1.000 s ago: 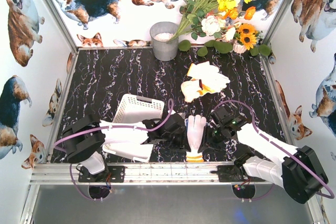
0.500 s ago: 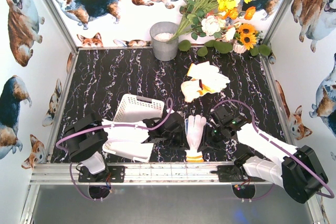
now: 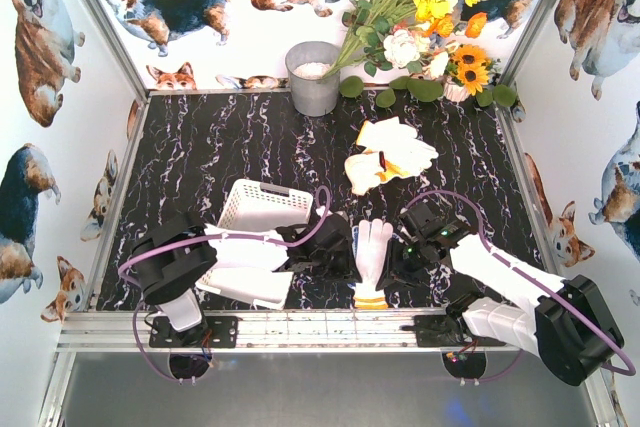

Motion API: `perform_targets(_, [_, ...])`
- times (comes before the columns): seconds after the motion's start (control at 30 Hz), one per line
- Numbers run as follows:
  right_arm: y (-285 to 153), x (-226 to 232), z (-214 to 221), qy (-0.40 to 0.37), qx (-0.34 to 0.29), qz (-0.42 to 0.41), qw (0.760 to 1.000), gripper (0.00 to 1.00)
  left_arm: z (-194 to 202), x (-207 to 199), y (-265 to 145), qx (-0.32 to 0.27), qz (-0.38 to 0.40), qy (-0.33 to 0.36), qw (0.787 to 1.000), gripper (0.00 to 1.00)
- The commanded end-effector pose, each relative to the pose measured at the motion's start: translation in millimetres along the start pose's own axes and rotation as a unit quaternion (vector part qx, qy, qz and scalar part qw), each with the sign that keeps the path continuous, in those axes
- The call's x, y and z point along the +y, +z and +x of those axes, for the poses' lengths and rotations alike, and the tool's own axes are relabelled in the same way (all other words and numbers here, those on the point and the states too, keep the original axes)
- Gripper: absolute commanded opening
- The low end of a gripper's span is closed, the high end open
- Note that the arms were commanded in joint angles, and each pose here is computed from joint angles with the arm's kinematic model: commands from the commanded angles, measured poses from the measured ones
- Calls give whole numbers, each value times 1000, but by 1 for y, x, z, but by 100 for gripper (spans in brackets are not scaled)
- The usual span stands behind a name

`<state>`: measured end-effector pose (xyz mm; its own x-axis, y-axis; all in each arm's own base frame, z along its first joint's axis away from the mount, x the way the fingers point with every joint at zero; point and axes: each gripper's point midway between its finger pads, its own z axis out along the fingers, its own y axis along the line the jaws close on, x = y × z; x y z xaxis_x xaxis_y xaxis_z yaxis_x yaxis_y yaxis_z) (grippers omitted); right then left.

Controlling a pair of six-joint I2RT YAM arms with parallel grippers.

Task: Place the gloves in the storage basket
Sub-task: Pair the glove with the glove.

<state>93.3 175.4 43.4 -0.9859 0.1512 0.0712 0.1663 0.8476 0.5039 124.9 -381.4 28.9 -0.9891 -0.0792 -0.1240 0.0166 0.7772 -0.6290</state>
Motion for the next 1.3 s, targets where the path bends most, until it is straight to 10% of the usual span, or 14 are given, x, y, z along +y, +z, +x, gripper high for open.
perform_targets(0.0, [0, 6, -4, -12, -10, -15, 1000, 28, -3, 0, 2, -4, 1, -3, 1000, 23])
perform_targets(0.4, [-4, 6, -5, -13, -21, -13, 1000, 5, -7, -1, 2, -15, -3, -3, 1000, 0])
perform_targets(1.27, [-10, -6, 4, -11, -23, 7, 1000, 0, 15, -5, -20, 24, -3, 31, 999, 0])
